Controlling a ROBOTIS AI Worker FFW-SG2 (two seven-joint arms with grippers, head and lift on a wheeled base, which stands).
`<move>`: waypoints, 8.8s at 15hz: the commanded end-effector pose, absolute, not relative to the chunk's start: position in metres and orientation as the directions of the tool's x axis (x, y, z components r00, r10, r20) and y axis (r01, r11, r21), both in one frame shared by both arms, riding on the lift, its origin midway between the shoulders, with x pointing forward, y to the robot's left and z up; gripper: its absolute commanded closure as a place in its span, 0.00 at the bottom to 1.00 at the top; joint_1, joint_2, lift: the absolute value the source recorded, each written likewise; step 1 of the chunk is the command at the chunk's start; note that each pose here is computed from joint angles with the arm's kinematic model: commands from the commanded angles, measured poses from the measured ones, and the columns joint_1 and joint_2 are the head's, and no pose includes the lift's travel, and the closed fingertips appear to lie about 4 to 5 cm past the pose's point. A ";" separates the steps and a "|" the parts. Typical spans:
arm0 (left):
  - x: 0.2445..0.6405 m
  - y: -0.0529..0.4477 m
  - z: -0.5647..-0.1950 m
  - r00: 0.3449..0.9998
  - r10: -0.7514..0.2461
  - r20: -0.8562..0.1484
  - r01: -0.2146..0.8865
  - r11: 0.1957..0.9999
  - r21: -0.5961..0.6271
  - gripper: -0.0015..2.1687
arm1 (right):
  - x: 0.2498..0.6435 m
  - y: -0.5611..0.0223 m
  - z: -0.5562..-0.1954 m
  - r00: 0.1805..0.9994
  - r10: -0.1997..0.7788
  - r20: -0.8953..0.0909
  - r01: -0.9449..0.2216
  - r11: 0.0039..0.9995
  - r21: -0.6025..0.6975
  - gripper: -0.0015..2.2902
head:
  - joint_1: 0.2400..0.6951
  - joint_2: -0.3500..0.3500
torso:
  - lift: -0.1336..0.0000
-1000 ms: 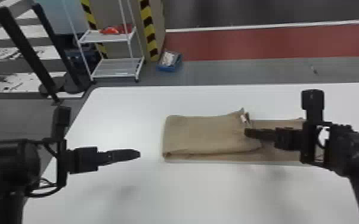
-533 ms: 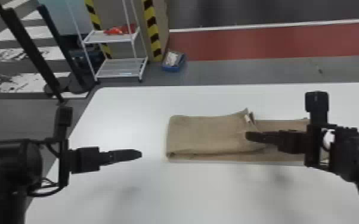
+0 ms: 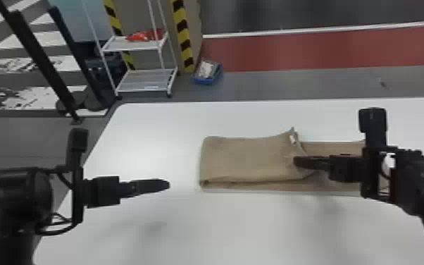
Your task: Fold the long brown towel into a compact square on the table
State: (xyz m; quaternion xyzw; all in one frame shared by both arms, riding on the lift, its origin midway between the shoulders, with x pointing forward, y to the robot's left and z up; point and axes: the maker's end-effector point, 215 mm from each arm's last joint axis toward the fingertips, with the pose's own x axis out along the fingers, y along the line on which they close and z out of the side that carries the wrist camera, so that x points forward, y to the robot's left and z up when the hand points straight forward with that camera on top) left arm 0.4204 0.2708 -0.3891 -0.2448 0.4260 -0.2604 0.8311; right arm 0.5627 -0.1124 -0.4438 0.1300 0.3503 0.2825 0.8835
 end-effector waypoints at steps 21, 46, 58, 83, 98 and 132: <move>0.424 0.284 -0.392 0.496 -0.633 -0.594 0.202 0.750 -0.630 0.04 | 0.528 -0.128 -0.405 0.637 0.625 -0.451 -0.383 0.765 0.519 0.58 | 1.00 0.77 | 0.07; 0.420 0.273 -0.395 0.481 -0.647 -0.592 0.214 0.741 -0.636 0.04 | 0.504 -0.208 -0.400 0.724 0.602 -0.336 -0.265 0.693 0.671 0.58 | 1.00 0.63 | 0.07; 0.418 0.268 -0.399 0.479 -0.652 -0.588 0.204 0.734 -0.648 0.04 | 0.524 -0.253 -0.394 0.782 0.577 -0.236 -0.271 0.655 0.705 0.58 | 1.00 0.53 | 0.07; 0.408 0.267 -0.408 0.473 -0.652 -0.593 0.186 0.732 -0.656 0.04 | 0.518 -0.338 -0.389 0.827 0.505 -0.247 -0.183 0.657 0.731 0.58 | 1.00 0.37 | 0.07; 0.412 0.269 -0.408 0.476 -0.645 -0.598 0.184 0.738 -0.649 0.04 | 0.513 -0.348 -0.368 0.841 0.507 -0.191 -0.202 0.621 0.757 0.58 | 1.00 0.35 | 0.07; 0.411 0.284 -0.412 0.492 -0.641 -0.589 0.200 0.741 -0.640 0.04 | 0.460 -0.453 -0.411 0.783 0.359 -0.508 0.021 0.801 0.598 0.05 | 1.00 0.22 | 0.07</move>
